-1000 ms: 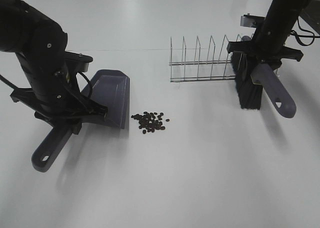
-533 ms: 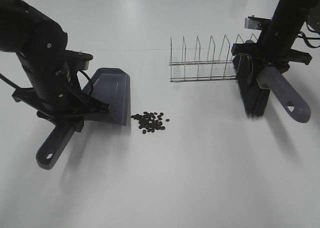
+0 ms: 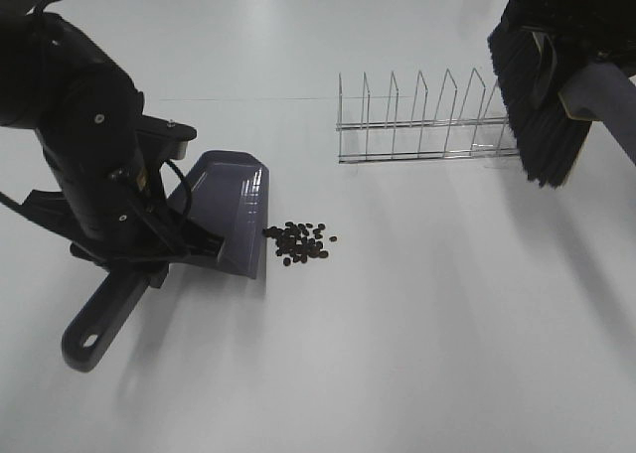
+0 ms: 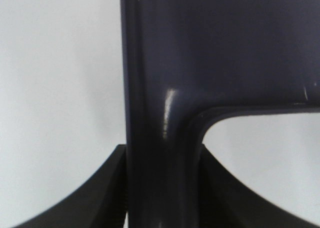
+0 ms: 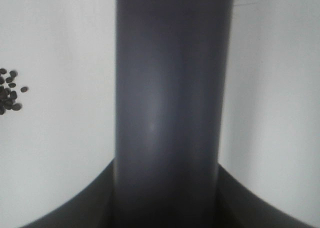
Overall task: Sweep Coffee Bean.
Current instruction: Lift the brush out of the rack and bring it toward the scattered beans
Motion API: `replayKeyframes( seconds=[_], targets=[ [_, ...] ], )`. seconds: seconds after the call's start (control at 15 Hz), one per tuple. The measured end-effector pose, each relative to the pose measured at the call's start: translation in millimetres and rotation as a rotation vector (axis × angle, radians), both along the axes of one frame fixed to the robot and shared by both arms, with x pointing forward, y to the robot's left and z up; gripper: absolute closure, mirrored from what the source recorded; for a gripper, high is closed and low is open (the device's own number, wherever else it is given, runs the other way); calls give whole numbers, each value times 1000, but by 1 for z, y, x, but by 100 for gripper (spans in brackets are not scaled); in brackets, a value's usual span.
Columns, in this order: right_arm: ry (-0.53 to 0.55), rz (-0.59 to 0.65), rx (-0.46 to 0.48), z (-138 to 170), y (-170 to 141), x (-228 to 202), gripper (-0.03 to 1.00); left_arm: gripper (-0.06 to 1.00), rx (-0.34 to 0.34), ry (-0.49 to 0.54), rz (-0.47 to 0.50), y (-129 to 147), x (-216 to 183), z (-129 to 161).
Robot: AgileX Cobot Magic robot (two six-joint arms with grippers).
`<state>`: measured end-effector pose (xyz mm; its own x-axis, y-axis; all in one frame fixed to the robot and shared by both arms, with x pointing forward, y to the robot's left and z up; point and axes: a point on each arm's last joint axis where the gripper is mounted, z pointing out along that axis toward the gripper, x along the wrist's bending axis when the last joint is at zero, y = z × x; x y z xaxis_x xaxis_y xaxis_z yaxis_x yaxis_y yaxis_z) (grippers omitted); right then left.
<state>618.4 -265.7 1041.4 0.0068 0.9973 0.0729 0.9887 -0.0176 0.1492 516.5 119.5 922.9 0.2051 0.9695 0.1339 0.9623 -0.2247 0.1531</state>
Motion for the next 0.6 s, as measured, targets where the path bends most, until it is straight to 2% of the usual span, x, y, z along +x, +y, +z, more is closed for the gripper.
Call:
replayKeyframes(
  seconds=[0.13, 0.33, 0.6],
  targets=[
    [16, 11, -11, 2, 6, -16, 67, 61, 3, 9, -12, 5, -8, -12],
    [65, 34, -26, -11, 15, -24, 67, 61, -4, 12, -52, 4, -8, -26],
    [43, 73, -60, -25, 39, -20, 67, 61, 41, 70, -96, 2, -8, -49]
  ],
)
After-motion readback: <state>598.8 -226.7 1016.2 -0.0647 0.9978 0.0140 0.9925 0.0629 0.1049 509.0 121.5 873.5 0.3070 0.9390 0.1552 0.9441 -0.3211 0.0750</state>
